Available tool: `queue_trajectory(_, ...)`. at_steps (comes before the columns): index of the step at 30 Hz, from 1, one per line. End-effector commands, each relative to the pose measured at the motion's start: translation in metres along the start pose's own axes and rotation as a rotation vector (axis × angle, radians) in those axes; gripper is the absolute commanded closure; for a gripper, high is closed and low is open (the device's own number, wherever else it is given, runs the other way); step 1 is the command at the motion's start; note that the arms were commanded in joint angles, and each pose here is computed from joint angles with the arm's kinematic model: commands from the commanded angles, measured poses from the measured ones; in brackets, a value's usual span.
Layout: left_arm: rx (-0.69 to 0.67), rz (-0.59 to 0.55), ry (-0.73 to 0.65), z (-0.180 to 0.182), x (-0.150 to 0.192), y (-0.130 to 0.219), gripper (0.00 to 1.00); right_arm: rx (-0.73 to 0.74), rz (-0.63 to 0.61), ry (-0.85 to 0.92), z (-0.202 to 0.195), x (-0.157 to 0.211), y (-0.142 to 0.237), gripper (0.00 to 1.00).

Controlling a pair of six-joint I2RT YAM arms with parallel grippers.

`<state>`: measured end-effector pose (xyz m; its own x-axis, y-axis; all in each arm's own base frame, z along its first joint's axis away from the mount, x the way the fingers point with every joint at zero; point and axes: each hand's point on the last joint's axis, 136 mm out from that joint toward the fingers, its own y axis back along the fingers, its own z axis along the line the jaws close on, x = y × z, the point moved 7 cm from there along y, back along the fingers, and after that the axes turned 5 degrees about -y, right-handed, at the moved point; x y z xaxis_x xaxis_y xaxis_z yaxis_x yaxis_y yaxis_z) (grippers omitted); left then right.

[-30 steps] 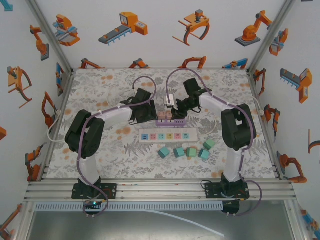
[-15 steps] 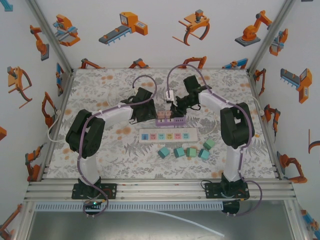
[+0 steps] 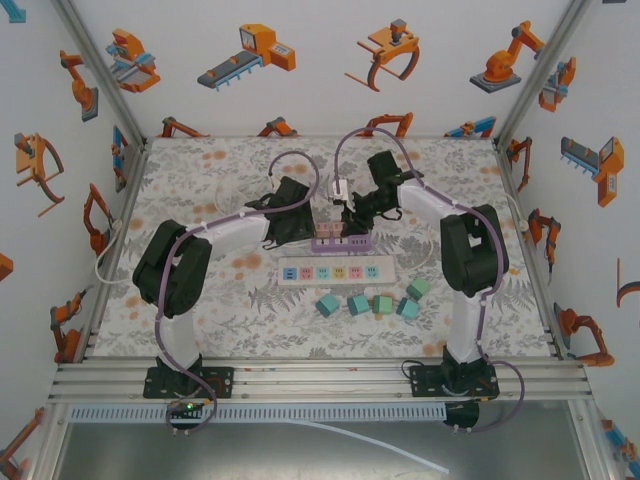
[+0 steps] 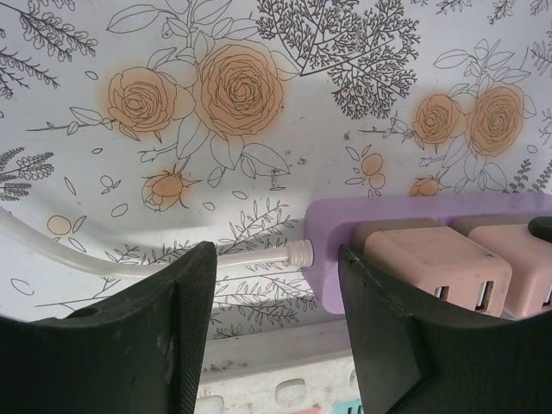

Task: Pull the plug off the socket

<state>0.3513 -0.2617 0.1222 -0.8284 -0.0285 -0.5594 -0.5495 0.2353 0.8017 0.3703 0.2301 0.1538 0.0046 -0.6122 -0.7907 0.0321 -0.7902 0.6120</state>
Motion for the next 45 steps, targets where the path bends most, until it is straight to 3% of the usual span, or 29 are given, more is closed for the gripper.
queue_trajectory(1,-0.202,0.233,-0.133,0.036,0.063,-0.023,0.44,0.013,-0.062,0.008,-0.001,-0.017,0.012,0.85)
queue_trajectory(10,-0.241,0.250,-0.142,0.046,0.073,-0.022,0.44,0.034,-0.127,-0.078,-0.009,-0.018,0.024,0.87)
queue_trajectory(15,-0.221,0.248,-0.141,0.045,0.074,-0.019,0.44,0.072,-0.006,-0.045,-0.006,-0.002,0.021,0.87)
queue_trajectory(23,-0.211,0.241,-0.144,0.041,0.072,-0.019,0.44,0.041,0.090,0.105,0.020,0.003,0.012,0.87)
queue_trajectory(27,-0.160,0.262,-0.177,0.032,0.078,-0.024,0.44,0.050,0.020,0.063,0.019,-0.007,0.013,0.87)
queue_trajectory(32,0.011,0.303,-0.189,0.016,0.096,-0.029,0.43,0.041,-0.088,-0.024,0.009,-0.019,0.012,0.88)
queue_trajectory(38,-0.121,0.379,-0.216,0.037,0.114,-0.038,0.43,0.085,-0.043,0.004,0.008,-0.021,0.003,0.91)
queue_trajectory(45,-0.181,0.400,-0.227,0.048,0.122,-0.038,0.43,0.102,-0.157,-0.018,0.004,-0.033,0.020,0.91)
